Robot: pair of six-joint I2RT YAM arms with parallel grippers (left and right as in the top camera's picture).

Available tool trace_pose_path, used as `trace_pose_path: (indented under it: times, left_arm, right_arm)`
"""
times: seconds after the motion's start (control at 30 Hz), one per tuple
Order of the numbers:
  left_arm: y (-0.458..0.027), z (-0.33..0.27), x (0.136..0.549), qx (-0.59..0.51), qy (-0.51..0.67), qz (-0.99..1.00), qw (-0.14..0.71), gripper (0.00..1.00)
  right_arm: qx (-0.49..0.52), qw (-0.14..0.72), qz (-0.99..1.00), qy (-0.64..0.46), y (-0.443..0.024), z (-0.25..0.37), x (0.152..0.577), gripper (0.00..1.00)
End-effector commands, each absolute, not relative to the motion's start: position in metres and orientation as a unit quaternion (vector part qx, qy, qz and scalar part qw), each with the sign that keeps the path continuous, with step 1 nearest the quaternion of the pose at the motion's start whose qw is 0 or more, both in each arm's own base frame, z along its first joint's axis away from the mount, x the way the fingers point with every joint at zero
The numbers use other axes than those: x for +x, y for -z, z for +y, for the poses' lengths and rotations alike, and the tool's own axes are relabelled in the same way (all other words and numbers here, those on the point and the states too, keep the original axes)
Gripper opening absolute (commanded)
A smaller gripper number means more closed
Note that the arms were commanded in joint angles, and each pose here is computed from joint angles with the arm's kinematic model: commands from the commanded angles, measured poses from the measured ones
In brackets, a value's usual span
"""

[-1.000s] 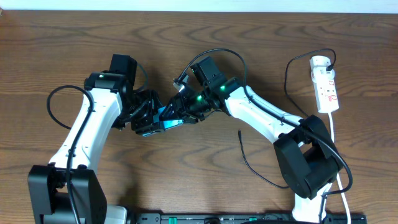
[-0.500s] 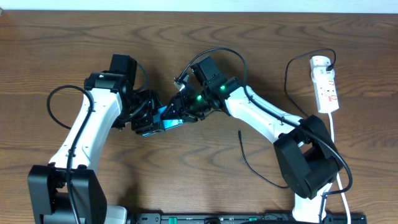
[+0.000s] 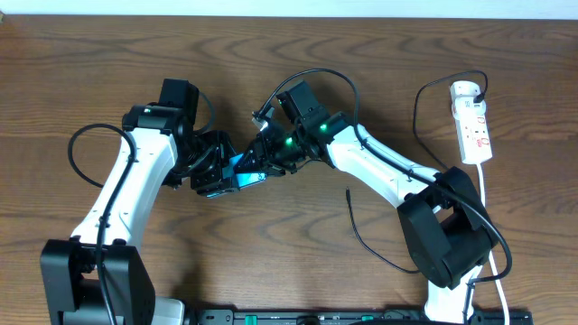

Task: Plug charger to phone and switch on socket
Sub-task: 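Grasp the phone's side edge with the right gripper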

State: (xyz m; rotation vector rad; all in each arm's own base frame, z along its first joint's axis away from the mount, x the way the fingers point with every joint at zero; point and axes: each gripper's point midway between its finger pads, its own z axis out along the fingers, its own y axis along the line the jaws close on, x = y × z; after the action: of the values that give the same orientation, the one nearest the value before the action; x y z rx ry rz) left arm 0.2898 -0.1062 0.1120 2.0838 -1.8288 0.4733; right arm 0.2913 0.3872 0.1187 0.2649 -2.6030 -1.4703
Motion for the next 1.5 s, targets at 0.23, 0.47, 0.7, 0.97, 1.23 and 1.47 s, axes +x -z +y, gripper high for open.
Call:
trace_pose_path:
  times: [0.23, 0.47, 0.7, 0.97, 1.23, 1.47]
  left_arm:
    - [-0.1152, -0.1125, 0.2866, 0.729, -0.176, -0.635, 0.187, 0.07]
    - [-0.1152, -0.1125, 0.2866, 0.728, -0.176, -0.635, 0.187, 0.07]
    - [-0.1152, -0.1124, 0.2867, 0.728, -0.176, -0.635, 0.187, 0.07]
    - [-0.1151, -0.1124, 0.2866, 0.728, -0.176, -0.635, 0.187, 0.08]
    - [-0.1151, -0.1123, 0.2867, 0.728, -0.176, -0.636, 0.186, 0.07]
    - [-0.1147, -0.1116, 0.2869, 0.729, -0.175, -0.636, 0.184, 0.07]
  right_arm:
    - [0.093, 0.065, -0.865, 0.489, -0.122, 0.3907, 0.2909, 0.26]
    - [0.089, 0.066, -0.864, 0.491, -0.1227, 0.3912, 0.2915, 0.21]
    - [0.088, 0.068, -0.863, 0.493, -0.1236, 0.392, 0.2912, 0.18]
    - [0.089, 0.07, -0.862, 0.495, -0.1244, 0.3923, 0.2904, 0.12]
    - [0.089, 0.07, -0.862, 0.495, -0.1245, 0.3923, 0.2903, 0.03]
    - [0.089, 0.07, -0.862, 0.495, -0.1245, 0.3923, 0.2903, 0.01]
